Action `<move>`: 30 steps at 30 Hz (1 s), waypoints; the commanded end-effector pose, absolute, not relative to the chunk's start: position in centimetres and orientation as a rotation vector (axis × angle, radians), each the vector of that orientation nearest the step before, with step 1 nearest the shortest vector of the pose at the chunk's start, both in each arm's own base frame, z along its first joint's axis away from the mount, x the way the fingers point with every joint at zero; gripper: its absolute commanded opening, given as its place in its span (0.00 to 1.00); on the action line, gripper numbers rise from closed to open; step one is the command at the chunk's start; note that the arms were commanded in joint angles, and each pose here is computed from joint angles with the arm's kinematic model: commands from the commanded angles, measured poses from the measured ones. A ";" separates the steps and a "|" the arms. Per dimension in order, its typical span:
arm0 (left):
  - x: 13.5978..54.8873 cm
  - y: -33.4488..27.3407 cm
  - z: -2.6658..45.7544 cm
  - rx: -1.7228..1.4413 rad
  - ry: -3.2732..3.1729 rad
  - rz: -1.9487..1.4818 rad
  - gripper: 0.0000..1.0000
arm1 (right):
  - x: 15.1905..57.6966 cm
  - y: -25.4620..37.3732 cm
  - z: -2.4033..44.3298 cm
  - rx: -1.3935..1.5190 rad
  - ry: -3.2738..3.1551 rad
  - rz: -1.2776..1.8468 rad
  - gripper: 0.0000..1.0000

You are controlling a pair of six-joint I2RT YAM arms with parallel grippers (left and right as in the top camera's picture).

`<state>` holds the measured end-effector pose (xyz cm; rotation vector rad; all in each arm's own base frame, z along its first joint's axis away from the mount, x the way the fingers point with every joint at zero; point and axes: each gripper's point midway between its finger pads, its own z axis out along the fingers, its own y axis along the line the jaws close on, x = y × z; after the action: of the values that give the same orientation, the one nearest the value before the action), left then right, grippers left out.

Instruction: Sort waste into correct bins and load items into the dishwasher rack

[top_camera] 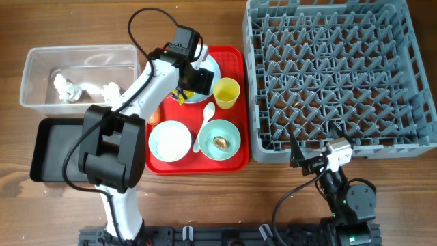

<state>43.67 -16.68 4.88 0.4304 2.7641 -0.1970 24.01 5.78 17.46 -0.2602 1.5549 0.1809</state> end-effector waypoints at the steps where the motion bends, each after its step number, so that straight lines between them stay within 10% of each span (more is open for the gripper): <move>1: 43.1 -16.8 3.6 0.473 2.788 -0.203 0.83 | 24.1 5.4 17.6 -0.252 1.549 0.158 1.00; 11: 42.6 -16.7 0.9 0.478 2.849 -0.191 0.77 | 24.1 5.4 17.6 -0.252 1.549 0.159 1.00; 21: 42.6 -16.7 1.3 0.477 2.844 -0.192 0.13 | 24.1 5.4 17.6 -0.252 1.549 0.158 1.00; 30: 43.3 -16.9 7.9 0.457 2.706 -0.220 0.04 | 24.1 5.4 17.6 -0.252 1.549 0.159 1.00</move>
<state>42.92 -16.48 2.53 0.4630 2.8211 -0.1853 24.01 5.78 17.46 -0.2602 1.5549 0.1809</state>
